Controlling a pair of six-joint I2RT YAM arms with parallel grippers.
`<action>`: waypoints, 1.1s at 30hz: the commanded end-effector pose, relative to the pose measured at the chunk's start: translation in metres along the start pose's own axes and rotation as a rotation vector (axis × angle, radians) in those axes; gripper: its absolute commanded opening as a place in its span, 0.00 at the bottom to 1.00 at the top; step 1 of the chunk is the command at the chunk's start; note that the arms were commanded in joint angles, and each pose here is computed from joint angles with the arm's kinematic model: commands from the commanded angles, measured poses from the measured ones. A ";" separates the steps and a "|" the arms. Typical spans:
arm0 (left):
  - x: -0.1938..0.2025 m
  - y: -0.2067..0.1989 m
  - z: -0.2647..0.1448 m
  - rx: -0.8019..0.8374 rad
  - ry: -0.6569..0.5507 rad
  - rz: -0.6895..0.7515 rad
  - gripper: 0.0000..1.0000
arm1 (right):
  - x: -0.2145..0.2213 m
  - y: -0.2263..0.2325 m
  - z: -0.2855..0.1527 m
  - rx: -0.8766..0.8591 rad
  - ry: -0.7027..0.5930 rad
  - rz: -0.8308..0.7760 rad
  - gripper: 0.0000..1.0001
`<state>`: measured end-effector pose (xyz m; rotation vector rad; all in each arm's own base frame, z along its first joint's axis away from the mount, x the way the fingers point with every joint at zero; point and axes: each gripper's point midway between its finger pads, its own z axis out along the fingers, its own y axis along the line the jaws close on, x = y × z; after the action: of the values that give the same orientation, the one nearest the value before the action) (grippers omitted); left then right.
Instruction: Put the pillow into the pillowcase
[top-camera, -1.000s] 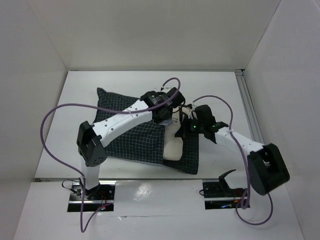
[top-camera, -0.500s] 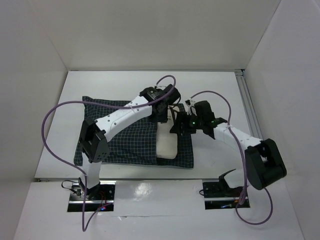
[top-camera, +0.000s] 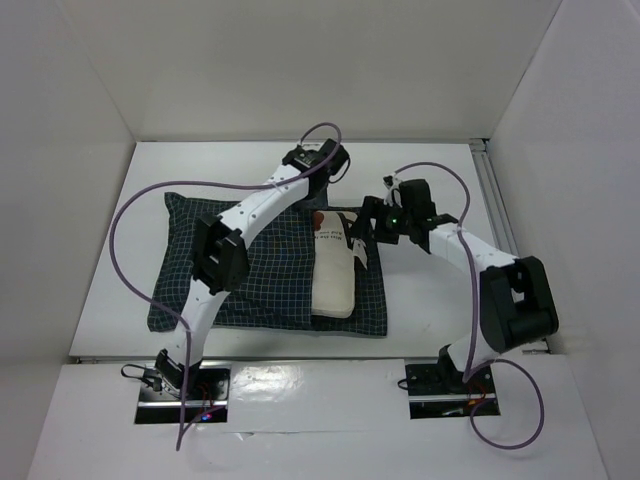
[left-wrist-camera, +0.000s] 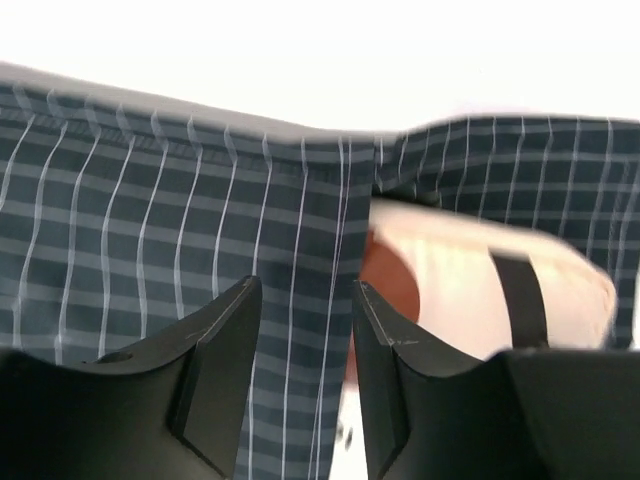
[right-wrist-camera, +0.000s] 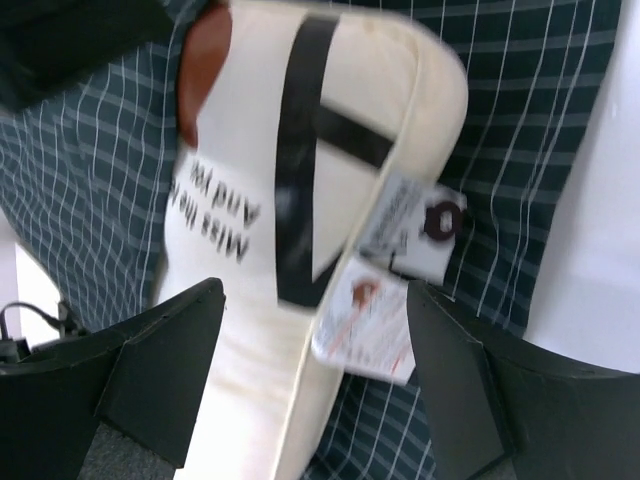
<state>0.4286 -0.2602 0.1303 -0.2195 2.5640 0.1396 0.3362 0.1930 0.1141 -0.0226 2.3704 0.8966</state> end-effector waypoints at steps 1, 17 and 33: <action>-0.008 -0.008 0.009 0.014 -0.019 0.033 0.54 | -0.032 0.009 0.013 -0.039 -0.047 -0.017 0.82; 0.000 -0.024 0.041 0.085 0.024 0.121 0.54 | -0.024 -0.006 0.041 -0.038 -0.004 0.032 0.86; -0.025 -0.050 -0.049 0.339 -0.056 0.169 0.00 | -0.046 0.076 0.039 -0.310 -0.068 -0.063 0.00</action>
<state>0.4530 -0.2789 0.1036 0.0440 2.6105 0.0158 0.3711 0.2355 0.0901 -0.0144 2.3584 1.1161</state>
